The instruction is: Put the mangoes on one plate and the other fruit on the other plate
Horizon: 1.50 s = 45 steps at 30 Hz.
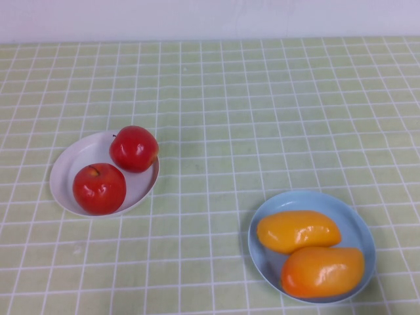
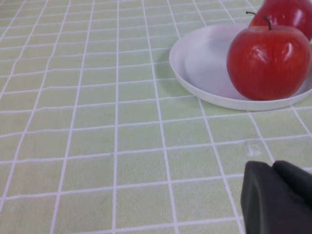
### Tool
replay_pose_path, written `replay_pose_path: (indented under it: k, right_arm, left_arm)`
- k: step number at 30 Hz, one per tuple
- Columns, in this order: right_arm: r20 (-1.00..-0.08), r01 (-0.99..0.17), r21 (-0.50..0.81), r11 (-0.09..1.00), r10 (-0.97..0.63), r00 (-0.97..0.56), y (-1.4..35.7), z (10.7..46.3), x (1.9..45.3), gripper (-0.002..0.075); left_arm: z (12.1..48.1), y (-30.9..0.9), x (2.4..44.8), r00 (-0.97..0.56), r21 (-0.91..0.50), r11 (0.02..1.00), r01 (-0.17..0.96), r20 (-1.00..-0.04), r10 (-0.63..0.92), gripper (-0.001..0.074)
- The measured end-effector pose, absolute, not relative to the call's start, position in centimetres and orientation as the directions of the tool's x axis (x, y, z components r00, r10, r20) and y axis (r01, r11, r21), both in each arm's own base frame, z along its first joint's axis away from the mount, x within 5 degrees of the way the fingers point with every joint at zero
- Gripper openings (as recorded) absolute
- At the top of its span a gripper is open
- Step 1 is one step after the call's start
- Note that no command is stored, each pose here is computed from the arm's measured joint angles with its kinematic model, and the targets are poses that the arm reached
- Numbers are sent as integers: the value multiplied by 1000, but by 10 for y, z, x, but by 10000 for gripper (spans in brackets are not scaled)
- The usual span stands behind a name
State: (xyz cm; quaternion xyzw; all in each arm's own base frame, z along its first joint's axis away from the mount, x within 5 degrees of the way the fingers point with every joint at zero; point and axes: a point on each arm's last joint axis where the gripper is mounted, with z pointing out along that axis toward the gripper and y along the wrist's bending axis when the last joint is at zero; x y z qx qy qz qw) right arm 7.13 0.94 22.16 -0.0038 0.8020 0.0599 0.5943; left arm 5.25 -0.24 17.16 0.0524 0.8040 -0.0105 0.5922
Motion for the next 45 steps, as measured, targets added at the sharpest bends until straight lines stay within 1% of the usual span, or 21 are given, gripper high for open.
replay_pose_path:
  k: [6, 10, 14, 20, 28, 30, 38, 45]
  right_arm:
    - [-984, -19, 84, 996, 80, -157, 3, 192, 64, -15]
    - [-995, -15, 81, 997, 80, -65, 2, 195, 60, -15]
    - [-996, -39, 79, 996, 78, -31, 4, 197, 57, -15]
    - [-995, -82, 63, 995, 56, -79, 7, 192, 56, -15]
    - [-994, -86, 61, 994, 53, -91, 7, 191, 56, -15]
    - [-994, -89, 32, 995, 23, -110, 7, 189, 56, -15]
    - [-967, -79, 21, 997, 1, -254, 6, 176, 53, -15]
    - [-965, -77, 26, 997, 5, -262, 6, 175, 53, -15]
  left_arm:
    - [172, -2, 52, -293, 45, 994, 97, -953, 72, 0]
    - [172, -2, 52, -293, 45, 994, 97, -953, 72, 0]
    - [172, -2, 52, -293, 45, 994, 97, -953, 72, 0]
    - [171, -2, 52, -295, 45, 994, 97, -953, 72, 0]
    - [171, -2, 52, -295, 45, 994, 97, -953, 72, 0]
    - [171, -2, 52, -295, 45, 994, 97, -953, 72, 0]
    - [171, -2, 52, -295, 45, 994, 97, -953, 72, 0]
    - [171, -2, 52, -295, 45, 994, 97, -953, 72, 0]
